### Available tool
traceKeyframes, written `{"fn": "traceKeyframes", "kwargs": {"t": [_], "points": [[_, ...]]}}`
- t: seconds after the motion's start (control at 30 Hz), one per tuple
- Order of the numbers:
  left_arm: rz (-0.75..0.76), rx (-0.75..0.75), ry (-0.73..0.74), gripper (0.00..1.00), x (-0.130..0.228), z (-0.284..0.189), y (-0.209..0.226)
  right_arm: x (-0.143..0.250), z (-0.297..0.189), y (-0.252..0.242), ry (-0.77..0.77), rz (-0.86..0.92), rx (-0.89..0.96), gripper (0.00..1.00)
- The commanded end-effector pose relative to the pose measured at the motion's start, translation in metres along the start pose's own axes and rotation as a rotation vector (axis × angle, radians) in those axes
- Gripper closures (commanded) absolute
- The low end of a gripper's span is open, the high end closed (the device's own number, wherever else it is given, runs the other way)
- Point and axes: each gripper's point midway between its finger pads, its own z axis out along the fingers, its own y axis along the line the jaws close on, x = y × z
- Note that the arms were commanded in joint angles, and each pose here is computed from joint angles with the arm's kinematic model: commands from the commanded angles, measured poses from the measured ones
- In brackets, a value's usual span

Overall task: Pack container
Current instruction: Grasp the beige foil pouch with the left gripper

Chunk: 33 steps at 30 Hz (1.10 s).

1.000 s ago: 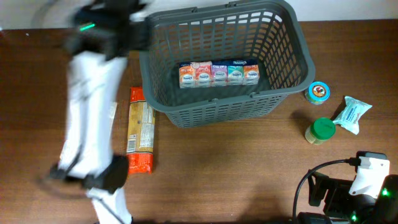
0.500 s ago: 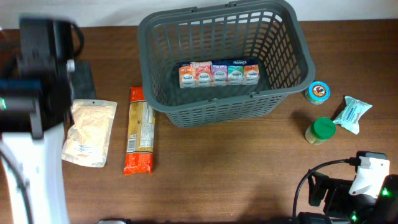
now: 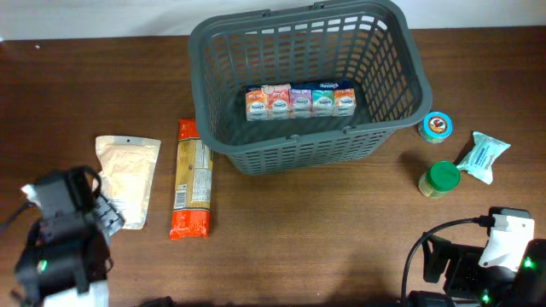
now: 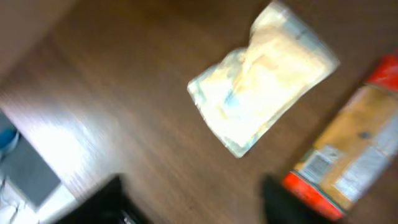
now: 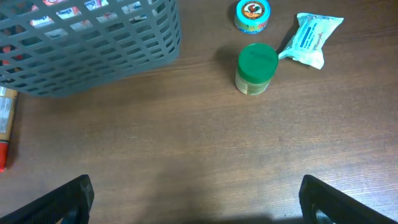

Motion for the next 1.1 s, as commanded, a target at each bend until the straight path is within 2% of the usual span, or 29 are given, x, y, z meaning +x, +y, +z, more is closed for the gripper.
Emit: {"fn": "traceKeyframes", "kwargs": {"t": [0.0, 0.17, 0.4, 0.5, 0.67, 0.77, 0.93, 1.03, 1.07], "points": [[-0.066, 0.011, 0.078, 0.01, 0.014, 0.034, -0.013, 0.0, 0.001, 0.001, 0.004, -0.011, -0.009, 0.01], [-0.095, -0.01, 0.122, 0.01, 0.01, 0.079, -0.032, 0.0, 0.001, 0.001, 0.004, -0.011, -0.009, 0.01], [-0.002, 0.005, 0.214, 0.01, 0.01, 0.154, -0.07, 0.0, 0.001, 0.001, 0.004, -0.011, -0.009, 0.01], [0.039, 0.062, 0.235, 0.01, 0.012, 0.182, -0.091, 0.0, 0.001, 0.001, 0.004, -0.011, -0.009, 0.01], [0.042, 0.078, 0.228, 0.01, 0.013, 0.215, -0.105, 0.0, 0.001, 0.001, 0.004, -0.011, -0.009, 0.01], [0.092, 0.12, 0.224, 0.01, 0.014, 0.228, -0.116, 0.0, 0.001, 0.001, 0.004, -0.011, -0.009, 0.01], [0.09, 0.17, 0.282, 0.0, 0.028, 0.243, -0.123, 0.0, 0.001, 0.001, 0.004, -0.011, -0.008, 0.01], [0.083, 0.196, 0.338, 0.1, 0.042, 0.252, -0.126, 0.0, 0.001, 0.001, 0.004, -0.011, -0.009, 0.01], [0.082, 0.203, 0.365, 0.23, 0.05, 0.256, -0.127, 0.0, 0.001, 0.001, 0.004, -0.011, -0.009, 0.01]]}}
